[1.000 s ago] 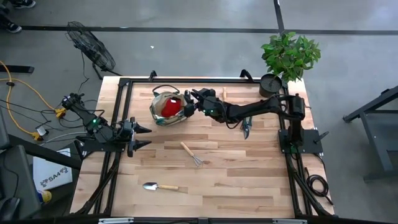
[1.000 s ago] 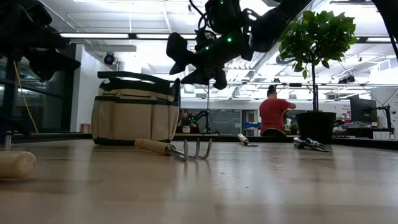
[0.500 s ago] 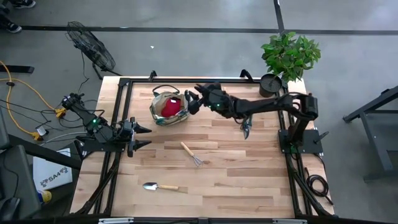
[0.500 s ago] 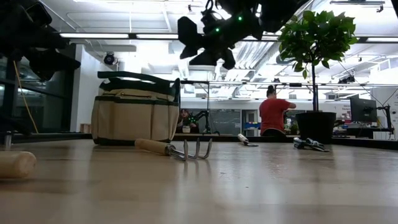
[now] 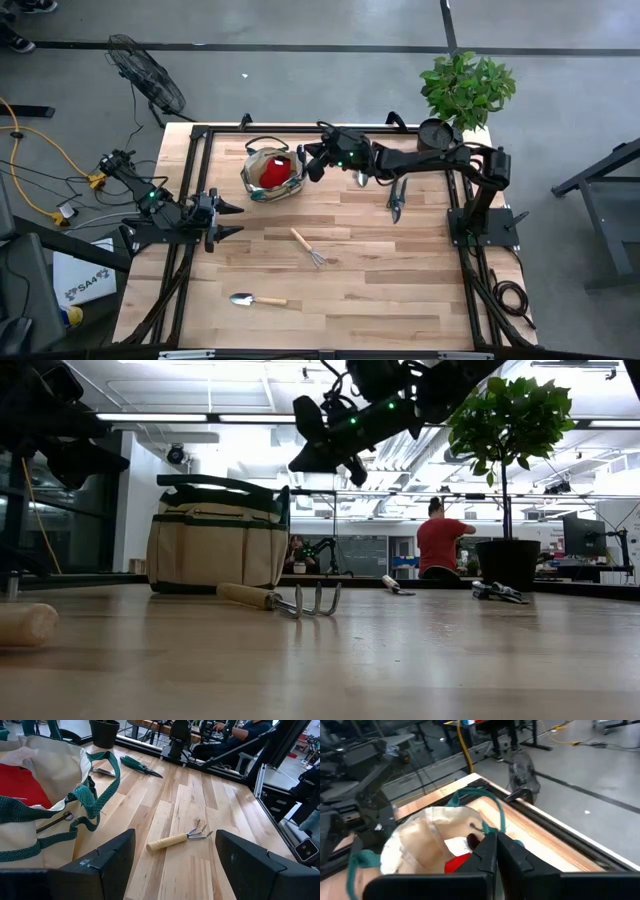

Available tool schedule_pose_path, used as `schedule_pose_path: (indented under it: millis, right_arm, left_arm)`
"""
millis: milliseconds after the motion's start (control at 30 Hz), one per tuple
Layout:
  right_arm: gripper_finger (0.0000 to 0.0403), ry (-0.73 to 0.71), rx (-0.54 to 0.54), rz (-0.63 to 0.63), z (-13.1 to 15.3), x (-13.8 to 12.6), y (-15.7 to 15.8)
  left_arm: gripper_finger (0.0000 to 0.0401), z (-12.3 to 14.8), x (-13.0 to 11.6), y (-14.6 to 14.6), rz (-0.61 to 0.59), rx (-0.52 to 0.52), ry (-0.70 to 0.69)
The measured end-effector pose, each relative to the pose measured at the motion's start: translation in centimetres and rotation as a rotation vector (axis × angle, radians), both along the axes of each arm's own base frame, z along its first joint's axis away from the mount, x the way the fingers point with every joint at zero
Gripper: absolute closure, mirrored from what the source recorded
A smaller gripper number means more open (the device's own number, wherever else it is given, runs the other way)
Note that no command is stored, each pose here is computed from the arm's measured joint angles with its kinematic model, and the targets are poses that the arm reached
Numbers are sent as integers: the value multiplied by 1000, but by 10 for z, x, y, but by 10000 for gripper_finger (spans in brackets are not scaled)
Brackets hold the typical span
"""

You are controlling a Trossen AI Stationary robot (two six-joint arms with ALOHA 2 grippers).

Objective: Pick & Place Garden tools in Gardening bag
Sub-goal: Put the green shears into the gardening bag

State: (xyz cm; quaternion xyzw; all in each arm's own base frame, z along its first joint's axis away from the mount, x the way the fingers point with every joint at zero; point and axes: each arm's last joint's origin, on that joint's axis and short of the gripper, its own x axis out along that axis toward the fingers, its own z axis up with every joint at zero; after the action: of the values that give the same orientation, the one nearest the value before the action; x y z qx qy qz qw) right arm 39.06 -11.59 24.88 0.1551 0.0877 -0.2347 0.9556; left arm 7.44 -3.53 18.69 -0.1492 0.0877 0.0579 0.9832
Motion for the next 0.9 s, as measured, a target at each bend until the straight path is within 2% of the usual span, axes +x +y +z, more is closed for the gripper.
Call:
schedule_pose_path:
  millis: [200,467,900]
  right_arm:
    - [400,19,23,42,-10,1,-10]
    - [401,25,40,88,-22,7,-9]
    - [401,-33,57,113,-19,9,-9]
  left_arm:
    - [132,0,0,0,0,0,0]
    - [132,0,0,0,0,0,0]
    - [132,0,0,0,-12,-2,2]
